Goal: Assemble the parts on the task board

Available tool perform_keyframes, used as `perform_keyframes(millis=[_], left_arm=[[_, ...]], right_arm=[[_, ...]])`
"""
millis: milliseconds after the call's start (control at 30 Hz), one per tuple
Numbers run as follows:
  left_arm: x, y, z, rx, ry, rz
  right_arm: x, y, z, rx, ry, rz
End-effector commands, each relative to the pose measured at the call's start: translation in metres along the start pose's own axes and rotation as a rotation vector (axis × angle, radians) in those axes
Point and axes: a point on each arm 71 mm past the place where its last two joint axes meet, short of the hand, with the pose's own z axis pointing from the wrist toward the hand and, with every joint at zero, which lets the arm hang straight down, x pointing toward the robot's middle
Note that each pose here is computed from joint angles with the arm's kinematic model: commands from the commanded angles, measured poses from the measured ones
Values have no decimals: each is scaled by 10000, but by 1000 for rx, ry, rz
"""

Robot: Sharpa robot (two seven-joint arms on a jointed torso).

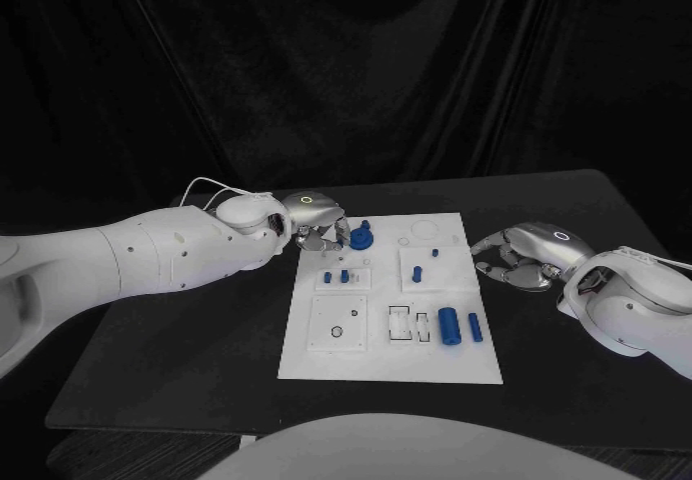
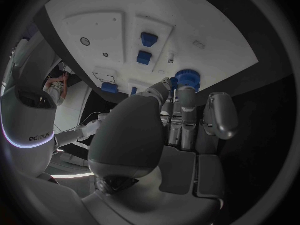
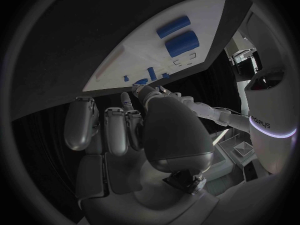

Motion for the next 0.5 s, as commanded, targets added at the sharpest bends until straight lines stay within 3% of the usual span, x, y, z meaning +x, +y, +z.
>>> perform_keyframes(millis=[33, 500], left_arm=[[40, -5, -1, 0, 16, -5], [148, -47, 40, 5, 20, -13]], right_arm=[[16, 1, 0, 0, 6, 1], [20, -3, -6, 2, 6, 2]])
